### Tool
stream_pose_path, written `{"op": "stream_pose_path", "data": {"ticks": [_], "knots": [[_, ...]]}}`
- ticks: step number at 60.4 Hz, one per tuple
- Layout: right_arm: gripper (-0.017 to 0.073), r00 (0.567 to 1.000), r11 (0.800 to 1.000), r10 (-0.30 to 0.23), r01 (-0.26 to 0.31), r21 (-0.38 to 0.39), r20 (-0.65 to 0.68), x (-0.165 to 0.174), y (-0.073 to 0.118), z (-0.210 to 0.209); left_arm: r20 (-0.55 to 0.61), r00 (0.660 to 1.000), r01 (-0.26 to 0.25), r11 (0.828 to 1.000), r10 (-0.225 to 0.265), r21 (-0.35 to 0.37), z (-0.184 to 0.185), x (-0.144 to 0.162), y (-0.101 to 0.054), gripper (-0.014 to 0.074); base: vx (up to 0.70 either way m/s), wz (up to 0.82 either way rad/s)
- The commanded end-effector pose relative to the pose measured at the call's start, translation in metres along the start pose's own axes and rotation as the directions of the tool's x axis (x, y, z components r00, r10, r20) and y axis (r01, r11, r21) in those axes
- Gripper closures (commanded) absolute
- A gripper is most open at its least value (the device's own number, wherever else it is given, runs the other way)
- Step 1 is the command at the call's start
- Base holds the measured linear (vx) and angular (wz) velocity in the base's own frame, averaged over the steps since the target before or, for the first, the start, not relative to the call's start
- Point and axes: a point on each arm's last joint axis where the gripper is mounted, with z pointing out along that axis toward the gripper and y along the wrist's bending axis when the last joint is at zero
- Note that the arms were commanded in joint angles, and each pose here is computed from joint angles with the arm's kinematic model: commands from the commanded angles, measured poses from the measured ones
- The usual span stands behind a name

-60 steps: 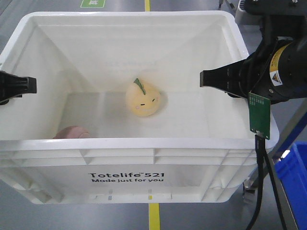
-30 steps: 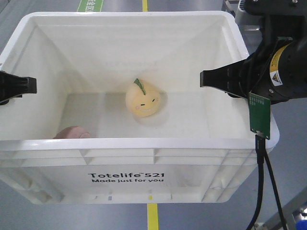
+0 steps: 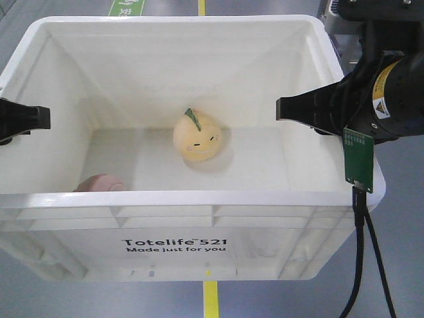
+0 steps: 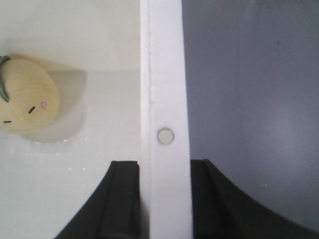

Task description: Place moving items into box and shelve

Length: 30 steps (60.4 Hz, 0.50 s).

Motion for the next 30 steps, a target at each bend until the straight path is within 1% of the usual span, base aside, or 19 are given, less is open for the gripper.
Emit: {"op": "stream_pose_path", "data": {"ticks": [1,30], "knots": [[0.051,0.981,1.0,-0.024,0.027,-0.013,0.191,-0.0203,-0.0085,-0.0218,0.168,0.986,-0.022,0.999,0.017,0.024,-0.0173,-0.0178,0.0021,0.0448,0.45,-0.03],[0.051,0.981,1.0,-0.024,0.028,-0.014,0.192,-0.0204,-0.0084,-0.0218,0.168,0.986,-0.022,0.999,0.017,0.024,-0.0173,-0.0178,0.0021,0.0448,0.42,-0.06]]}}
